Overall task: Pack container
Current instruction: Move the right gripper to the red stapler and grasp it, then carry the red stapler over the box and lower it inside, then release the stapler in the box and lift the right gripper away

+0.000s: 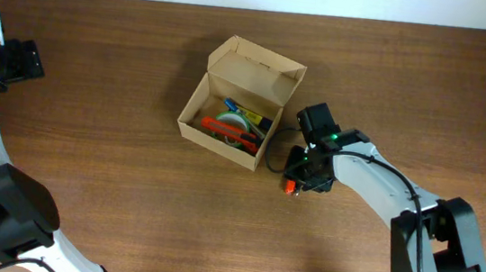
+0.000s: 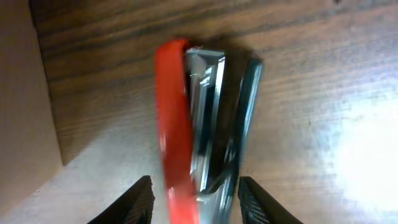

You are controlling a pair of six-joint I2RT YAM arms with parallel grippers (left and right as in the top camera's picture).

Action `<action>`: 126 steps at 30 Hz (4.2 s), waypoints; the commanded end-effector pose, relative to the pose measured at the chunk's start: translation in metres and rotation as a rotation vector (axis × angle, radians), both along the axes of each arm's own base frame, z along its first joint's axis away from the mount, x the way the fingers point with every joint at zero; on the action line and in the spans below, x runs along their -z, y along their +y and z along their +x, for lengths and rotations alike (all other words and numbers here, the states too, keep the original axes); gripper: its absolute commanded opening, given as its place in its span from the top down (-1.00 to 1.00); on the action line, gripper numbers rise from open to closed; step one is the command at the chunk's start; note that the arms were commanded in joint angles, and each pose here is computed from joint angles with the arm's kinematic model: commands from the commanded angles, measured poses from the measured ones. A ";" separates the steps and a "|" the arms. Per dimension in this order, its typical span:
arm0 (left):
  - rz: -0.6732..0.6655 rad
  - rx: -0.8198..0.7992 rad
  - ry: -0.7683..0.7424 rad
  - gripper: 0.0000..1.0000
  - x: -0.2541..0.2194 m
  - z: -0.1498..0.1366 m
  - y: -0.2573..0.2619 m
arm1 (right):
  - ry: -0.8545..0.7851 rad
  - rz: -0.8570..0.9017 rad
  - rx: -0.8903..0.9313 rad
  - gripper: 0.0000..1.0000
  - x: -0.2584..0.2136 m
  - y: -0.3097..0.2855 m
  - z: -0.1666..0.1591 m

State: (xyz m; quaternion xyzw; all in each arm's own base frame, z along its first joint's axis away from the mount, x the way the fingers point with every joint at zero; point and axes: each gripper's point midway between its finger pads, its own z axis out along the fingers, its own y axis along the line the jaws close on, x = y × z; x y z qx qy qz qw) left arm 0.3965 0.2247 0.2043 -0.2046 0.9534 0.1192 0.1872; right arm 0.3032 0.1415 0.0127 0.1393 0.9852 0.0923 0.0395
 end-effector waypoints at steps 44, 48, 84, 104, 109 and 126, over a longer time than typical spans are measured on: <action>-0.001 0.017 0.004 -1.00 0.000 -0.001 -0.002 | -0.660 -0.183 -0.464 0.93 -0.249 -0.036 0.084; -0.001 0.017 0.004 -1.00 0.000 -0.001 -0.002 | -0.750 -0.212 -0.555 0.94 -0.282 -0.027 0.092; -0.001 0.017 0.004 -1.00 0.000 -0.001 -0.002 | -0.395 -0.450 -1.408 0.94 -0.114 0.136 0.097; -0.001 0.017 0.004 -0.99 0.000 -0.001 -0.002 | -0.260 -0.335 -1.422 0.93 -0.053 0.146 0.084; -0.001 0.017 0.004 -1.00 0.000 -0.001 -0.002 | -0.259 -0.335 -1.422 0.93 -0.053 0.145 0.084; -0.001 0.017 0.004 -1.00 0.000 -0.001 -0.002 | -0.297 -0.349 -1.357 0.17 -0.064 0.147 0.090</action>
